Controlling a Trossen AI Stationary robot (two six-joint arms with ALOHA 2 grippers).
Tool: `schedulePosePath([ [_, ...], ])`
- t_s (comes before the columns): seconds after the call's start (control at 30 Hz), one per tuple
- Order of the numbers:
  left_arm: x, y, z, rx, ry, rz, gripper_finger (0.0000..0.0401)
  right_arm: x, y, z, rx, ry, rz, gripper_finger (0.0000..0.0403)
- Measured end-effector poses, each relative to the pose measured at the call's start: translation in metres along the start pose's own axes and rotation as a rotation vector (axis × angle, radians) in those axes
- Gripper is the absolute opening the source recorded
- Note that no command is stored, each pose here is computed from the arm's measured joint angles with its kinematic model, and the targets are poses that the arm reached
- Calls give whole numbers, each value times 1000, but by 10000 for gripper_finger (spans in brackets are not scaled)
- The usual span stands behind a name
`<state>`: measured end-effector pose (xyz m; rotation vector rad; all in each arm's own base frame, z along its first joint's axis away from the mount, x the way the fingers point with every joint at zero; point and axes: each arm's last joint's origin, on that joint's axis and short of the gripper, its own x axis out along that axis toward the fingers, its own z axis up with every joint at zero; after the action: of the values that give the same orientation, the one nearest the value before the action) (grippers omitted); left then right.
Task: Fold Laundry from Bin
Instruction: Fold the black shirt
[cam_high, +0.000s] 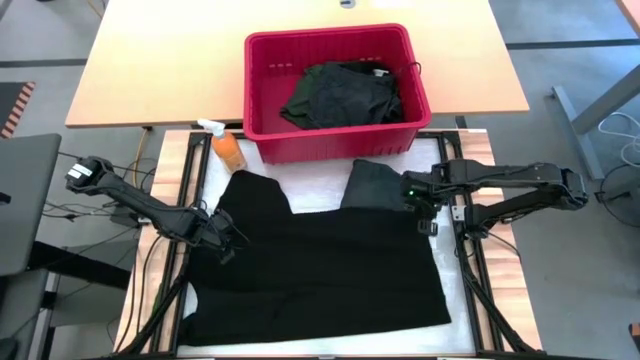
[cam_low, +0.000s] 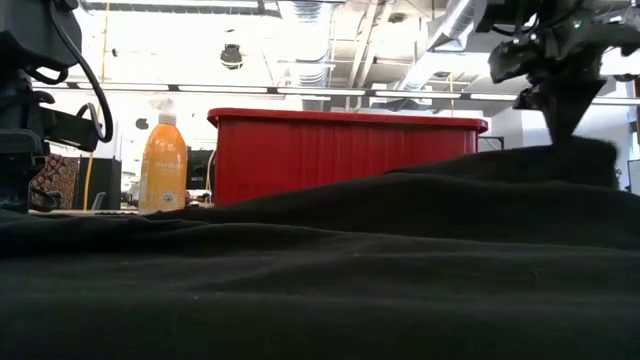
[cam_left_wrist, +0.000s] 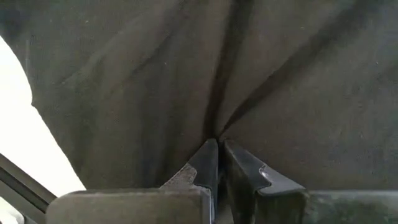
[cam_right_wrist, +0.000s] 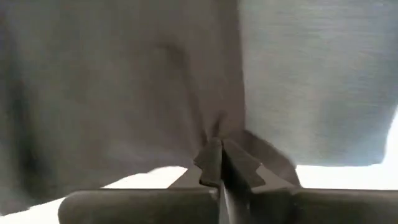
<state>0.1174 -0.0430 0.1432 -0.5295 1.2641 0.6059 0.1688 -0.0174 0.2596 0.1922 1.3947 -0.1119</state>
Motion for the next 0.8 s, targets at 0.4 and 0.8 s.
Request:
schedulePosePath([
  [0.4, 0, -2, 0, -15, 13, -23, 11, 10, 9, -3, 27, 16, -121, 136],
  [0.8, -1, -2, 0, -30, 34, -39, 11, -8, -23, -26, 234, 42, -170, 248],
])
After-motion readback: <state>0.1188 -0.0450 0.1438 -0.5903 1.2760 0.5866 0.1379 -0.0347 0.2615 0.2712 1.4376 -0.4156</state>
